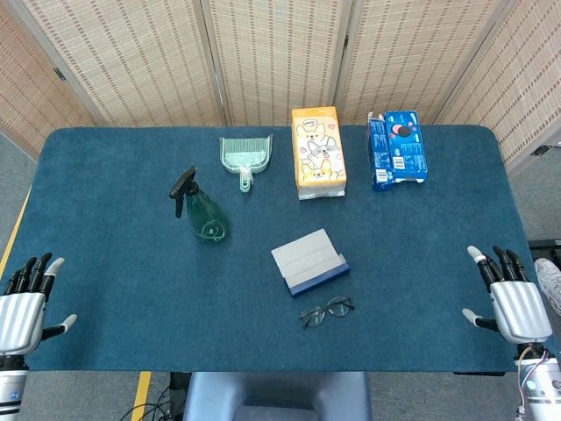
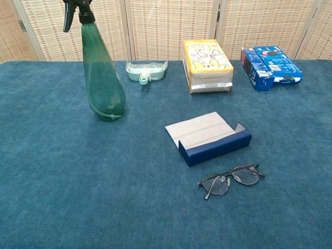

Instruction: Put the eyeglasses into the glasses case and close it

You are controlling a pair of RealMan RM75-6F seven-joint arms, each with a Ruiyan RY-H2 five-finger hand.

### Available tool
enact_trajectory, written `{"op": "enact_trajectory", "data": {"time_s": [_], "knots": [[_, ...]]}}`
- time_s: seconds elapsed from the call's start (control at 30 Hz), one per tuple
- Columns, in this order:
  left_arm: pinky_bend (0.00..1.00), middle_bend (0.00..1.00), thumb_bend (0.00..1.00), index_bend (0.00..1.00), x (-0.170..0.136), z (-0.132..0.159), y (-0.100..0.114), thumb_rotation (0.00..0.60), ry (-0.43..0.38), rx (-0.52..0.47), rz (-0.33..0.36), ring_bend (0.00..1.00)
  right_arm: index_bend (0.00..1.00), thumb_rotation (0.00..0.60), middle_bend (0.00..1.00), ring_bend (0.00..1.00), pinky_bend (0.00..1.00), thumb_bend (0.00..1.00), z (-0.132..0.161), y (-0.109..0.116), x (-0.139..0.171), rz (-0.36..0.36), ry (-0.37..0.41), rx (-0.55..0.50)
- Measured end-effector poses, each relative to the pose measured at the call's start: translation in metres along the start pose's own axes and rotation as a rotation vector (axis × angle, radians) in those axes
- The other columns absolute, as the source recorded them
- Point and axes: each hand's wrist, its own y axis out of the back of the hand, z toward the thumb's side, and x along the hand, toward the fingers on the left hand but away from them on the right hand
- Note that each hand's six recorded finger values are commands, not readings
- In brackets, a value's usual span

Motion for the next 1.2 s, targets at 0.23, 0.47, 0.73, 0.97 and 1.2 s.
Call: {"op": "enact_trajectory", "data": {"time_s": [0.23, 0.47, 0.73, 0.97, 1.2], "knots": [[0.18, 0.07, 0.13, 0.13, -0.001, -0.001, -0.001, 0.600, 0.003, -0.003, -0.003, 0.05, 0.09, 0.600, 0.20, 0.06, 0.00, 0.05, 0.005, 0.001, -0.001, -0.006, 0.025, 0.000], [0.18, 0.07, 0.13, 0.13, -0.002, -0.002, 0.000, 0.600, 0.007, -0.005, -0.005, 0.05, 0.11, 0.600, 0.22, 0.06, 0.00, 0.18, 0.013, 0.000, -0.005, -0.004, 0.065, 0.004], [0.18, 0.07, 0.13, 0.14, -0.003, -0.004, 0.001, 0.600, 0.008, -0.015, 0.001, 0.05, 0.16, 0.600, 0.56, 0.42, 0.18, 0.51, 0.030, -0.003, -0.016, 0.017, 0.133, 0.047], [0.18, 0.07, 0.13, 0.14, -0.007, -0.008, 0.000, 0.600, 0.019, -0.017, 0.000, 0.05, 0.16, 0.600, 0.94, 0.91, 0.67, 0.75, 0.056, -0.017, -0.033, 0.100, 0.220, 0.103], [0.18, 0.07, 0.13, 0.14, -0.009, -0.011, 0.000, 0.600, 0.029, -0.016, -0.007, 0.05, 0.19, 0.600, 1.00, 1.00, 0.96, 0.93, 0.085, -0.043, -0.046, 0.243, 0.321, 0.140]]}}
